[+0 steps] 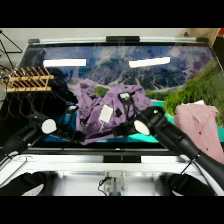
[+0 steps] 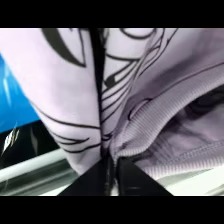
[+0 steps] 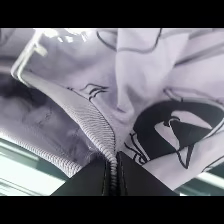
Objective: Fold the shirts.
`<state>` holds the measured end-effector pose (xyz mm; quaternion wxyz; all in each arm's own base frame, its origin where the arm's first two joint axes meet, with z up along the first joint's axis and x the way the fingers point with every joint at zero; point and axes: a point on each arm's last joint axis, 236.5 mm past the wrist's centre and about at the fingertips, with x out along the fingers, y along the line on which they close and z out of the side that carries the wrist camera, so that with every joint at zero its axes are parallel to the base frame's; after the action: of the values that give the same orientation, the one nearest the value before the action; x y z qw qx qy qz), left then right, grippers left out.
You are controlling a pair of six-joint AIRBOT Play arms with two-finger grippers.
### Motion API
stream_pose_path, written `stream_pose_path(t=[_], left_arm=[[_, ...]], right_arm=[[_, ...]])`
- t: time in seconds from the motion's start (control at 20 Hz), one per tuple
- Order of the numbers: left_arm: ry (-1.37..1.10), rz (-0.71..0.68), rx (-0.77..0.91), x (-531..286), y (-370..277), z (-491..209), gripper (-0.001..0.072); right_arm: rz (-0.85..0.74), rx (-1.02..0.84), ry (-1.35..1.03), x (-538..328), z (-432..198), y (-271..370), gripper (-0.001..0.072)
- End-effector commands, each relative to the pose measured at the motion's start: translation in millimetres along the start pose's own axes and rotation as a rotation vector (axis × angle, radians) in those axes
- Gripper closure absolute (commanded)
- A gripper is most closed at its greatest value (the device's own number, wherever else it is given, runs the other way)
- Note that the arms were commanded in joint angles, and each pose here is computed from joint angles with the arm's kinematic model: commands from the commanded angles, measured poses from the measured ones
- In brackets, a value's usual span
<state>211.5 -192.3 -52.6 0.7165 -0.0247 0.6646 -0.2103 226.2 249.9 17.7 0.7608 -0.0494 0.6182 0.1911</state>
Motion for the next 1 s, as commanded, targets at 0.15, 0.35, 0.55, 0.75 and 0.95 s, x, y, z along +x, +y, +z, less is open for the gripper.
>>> stream_pose_path(t=[0.15,0.35,0.55,0.75,0.95], left_arm=[[-0.12,-0.088,-0.088,5.5,-16.0,24.8,0.0173],[-0.113,-0.073,-0.072,2.9,-11.7,24.5,0.0174],[-0.098,0.034,0.002,-44.9,28.7,42.2,0.0174],[-0.353,0.298,-0.055,-175.7,132.3,109.8,0.0141],[-0.474,0.446,-0.243,-255.9,236.9,119.1,0.0144]], right_arm=[[0.034,-0.008,-0.028,36.7,-21.5,22.7,0.0624],[-0.005,-0.002,-0.065,36.2,-12.4,12.9,0.0623],[-0.005,-0.001,-0.062,36.3,-12.9,13.0,0.0623],[-0.002,0.001,-0.06,36.3,-13.5,13.7,0.0623],[0.017,0.015,-0.048,36.4,-16.3,18.2,0.0623]])
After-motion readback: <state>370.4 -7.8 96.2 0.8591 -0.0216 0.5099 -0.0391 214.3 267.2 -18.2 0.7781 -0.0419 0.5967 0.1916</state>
